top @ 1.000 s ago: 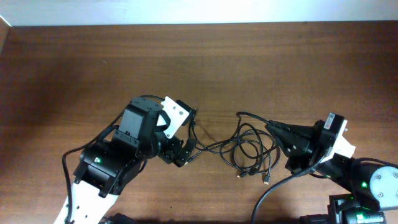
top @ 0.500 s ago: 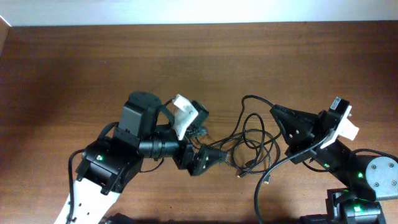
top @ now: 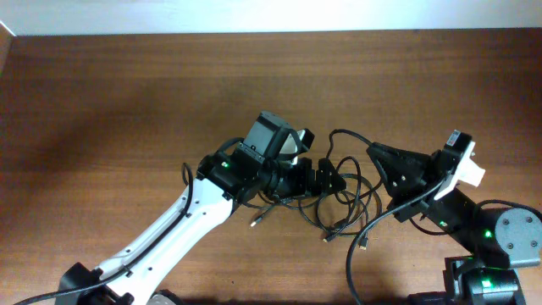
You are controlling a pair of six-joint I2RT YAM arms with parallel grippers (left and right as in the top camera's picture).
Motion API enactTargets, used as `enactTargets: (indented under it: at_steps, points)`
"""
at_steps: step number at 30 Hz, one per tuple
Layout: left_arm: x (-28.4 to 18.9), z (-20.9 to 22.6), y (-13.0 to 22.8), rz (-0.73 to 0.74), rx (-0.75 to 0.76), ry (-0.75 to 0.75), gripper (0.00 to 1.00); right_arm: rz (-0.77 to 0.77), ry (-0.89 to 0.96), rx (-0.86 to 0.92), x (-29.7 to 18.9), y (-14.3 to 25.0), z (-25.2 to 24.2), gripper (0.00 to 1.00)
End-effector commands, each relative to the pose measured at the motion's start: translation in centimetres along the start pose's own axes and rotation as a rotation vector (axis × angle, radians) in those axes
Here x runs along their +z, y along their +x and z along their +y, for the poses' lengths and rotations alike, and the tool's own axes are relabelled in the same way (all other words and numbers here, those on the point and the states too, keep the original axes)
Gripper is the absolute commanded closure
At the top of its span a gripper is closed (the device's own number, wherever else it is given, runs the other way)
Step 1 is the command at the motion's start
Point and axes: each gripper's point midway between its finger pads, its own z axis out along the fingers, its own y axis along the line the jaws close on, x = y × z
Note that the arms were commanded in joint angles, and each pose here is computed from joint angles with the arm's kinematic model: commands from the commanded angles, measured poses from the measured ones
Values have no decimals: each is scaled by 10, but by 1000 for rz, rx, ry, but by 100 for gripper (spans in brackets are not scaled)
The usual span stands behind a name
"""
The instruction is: Untangle cables
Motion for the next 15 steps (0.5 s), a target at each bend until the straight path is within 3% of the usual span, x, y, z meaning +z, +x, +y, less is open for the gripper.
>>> enactTargets:
  at_steps: [1, 5, 10, 15]
  points:
    - [-1, 0, -4, -26, 4, -15, 1, 3, 5, 10, 4, -1, -3, 96]
    - [-2, 41, -18, -167, 0, -265, 1, 5, -93, -19, 3, -4, 16, 96]
    - [13, 16, -4, -136, 73, -207, 1, 14, -122, 22, 2, -4, 21, 96]
    - [12, 23, -6, -157, 73, -248, 1, 25, -140, 39, 2, -2, 24, 96]
